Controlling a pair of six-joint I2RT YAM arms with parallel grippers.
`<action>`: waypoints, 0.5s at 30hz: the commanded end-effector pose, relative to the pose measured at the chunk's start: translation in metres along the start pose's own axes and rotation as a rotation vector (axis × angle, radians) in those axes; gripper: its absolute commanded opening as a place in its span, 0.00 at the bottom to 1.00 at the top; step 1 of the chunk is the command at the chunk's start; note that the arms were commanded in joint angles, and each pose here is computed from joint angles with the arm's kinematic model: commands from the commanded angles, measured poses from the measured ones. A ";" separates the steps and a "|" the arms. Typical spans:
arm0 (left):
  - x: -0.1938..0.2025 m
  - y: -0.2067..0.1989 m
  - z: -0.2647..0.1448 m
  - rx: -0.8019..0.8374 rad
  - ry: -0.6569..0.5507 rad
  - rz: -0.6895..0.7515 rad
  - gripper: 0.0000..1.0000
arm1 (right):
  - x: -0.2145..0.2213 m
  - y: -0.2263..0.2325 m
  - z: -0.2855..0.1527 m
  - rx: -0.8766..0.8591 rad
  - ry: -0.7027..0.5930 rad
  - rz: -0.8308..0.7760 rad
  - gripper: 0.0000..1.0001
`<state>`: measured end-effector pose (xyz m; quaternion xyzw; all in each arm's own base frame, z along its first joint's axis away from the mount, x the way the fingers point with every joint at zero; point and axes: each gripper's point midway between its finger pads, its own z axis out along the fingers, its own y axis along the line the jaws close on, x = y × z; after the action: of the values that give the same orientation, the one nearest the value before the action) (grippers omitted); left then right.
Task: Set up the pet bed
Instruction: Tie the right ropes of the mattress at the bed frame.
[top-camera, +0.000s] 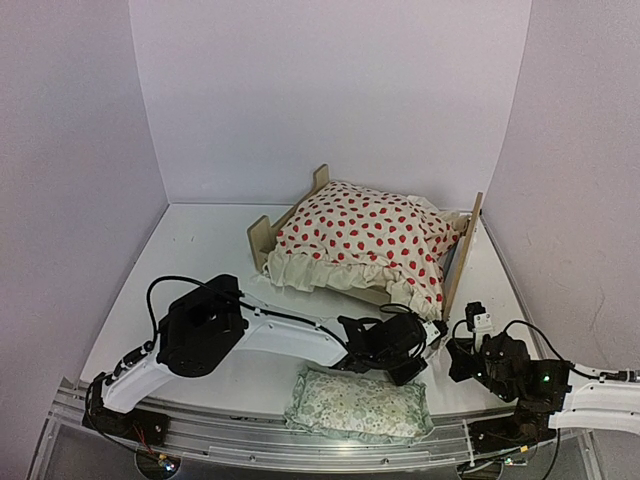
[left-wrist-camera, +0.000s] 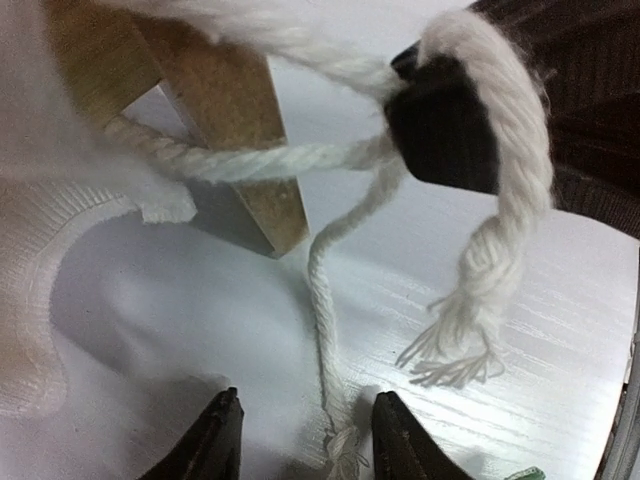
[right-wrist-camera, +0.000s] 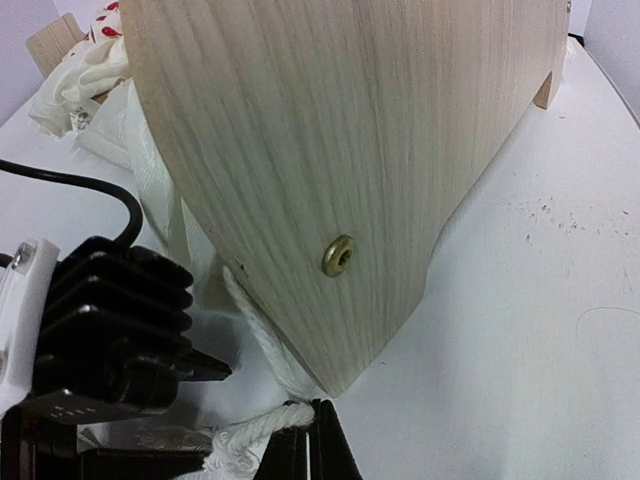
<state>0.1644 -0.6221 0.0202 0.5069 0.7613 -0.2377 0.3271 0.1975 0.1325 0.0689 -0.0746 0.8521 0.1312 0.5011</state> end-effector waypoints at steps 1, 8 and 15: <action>0.030 0.001 -0.004 0.000 0.140 0.040 0.37 | -0.037 0.003 -0.016 -0.036 -0.127 0.077 0.00; 0.037 0.000 0.004 -0.010 0.148 0.061 0.21 | -0.036 0.000 -0.015 -0.021 -0.126 0.075 0.00; 0.032 0.006 -0.003 -0.037 0.091 0.070 0.00 | -0.034 0.001 -0.013 -0.018 -0.106 0.073 0.00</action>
<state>0.1705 -0.6175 0.0201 0.5208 0.7565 -0.2112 0.3344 0.1980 0.1310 0.0693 -0.0727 0.8522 0.1271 0.5023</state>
